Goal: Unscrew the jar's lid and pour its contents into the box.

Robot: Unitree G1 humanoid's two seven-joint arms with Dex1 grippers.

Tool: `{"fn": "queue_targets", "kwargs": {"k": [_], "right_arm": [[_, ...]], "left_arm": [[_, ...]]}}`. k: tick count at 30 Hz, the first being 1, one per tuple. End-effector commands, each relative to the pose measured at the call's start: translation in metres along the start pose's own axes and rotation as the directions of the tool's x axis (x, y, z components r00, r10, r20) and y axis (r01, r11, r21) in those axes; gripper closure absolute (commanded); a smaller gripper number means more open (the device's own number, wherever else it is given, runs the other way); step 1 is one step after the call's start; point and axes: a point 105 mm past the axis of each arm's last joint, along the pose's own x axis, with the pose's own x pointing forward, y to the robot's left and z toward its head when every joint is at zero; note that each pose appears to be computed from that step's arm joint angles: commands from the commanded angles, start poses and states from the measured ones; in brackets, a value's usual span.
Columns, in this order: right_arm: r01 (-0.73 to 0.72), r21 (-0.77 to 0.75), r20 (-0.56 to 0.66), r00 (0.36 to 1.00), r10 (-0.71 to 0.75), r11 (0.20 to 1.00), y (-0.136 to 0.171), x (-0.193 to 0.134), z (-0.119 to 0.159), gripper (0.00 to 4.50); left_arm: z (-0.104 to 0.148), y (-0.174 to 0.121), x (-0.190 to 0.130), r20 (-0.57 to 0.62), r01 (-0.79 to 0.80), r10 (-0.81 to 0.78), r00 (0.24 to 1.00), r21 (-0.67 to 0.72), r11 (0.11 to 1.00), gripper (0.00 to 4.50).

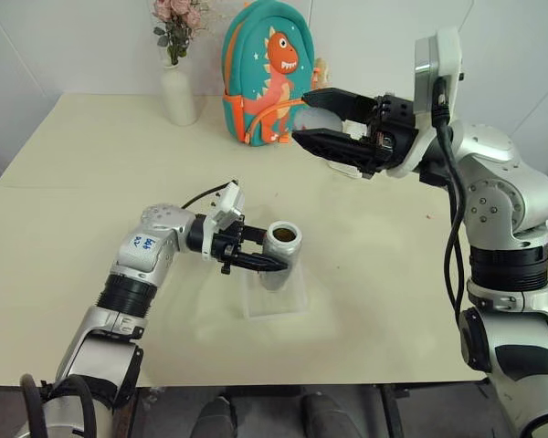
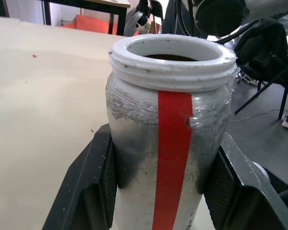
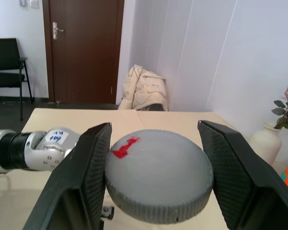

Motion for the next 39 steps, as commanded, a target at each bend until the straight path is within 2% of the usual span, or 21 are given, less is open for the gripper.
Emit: {"fn": "queue_targets", "kwargs": {"k": [1,4,11,15,18,23,31,39], "right_arm": [[-0.014,-0.051,0.031,0.999,0.015,0.999,0.002,0.003,0.014,1.94],[0.012,-0.065,0.025,1.0,-0.01,0.998,-0.001,-0.001,0.016,1.94],[0.217,-0.129,-0.032,0.974,-0.223,0.968,-0.028,-0.038,0.017,1.94],[0.317,-0.133,-0.075,0.942,-0.328,0.939,-0.032,-0.061,0.008,1.94],[0.431,-0.129,-0.173,0.877,-0.448,0.893,-0.027,-0.093,-0.018,1.94],[0.574,-0.092,-0.314,0.759,-0.571,0.814,0.0,-0.131,-0.069,1.94],[0.763,-0.024,-0.401,0.584,-0.706,0.646,0.036,-0.166,-0.137,1.94],[0.812,0.019,-0.437,0.531,-0.726,0.583,0.057,-0.175,-0.175,1.94]], "left_arm": [[0.012,0.003,-0.003,0.024,-0.018,0.016,1.0,0.053,0.998,2.51],[0.032,0.007,-0.003,0.079,-0.042,0.035,0.996,0.088,0.995,2.51],[0.077,0.01,-0.018,0.129,-0.112,0.087,0.988,0.203,0.973,2.51],[0.088,0.009,-0.028,0.143,-0.159,0.129,0.981,0.225,0.961,2.51],[0.088,0.012,-0.047,0.124,-0.24,0.216,0.969,0.229,0.943,2.51],[0.078,0.026,-0.084,0.103,-0.404,0.39,0.915,0.217,0.889,2.51],[0.066,0.034,-0.097,0.119,-0.473,0.457,0.881,0.221,0.853,2.51],[0.059,0.037,-0.094,0.1,-0.47,0.459,0.883,0.229,0.853,2.51]]}}
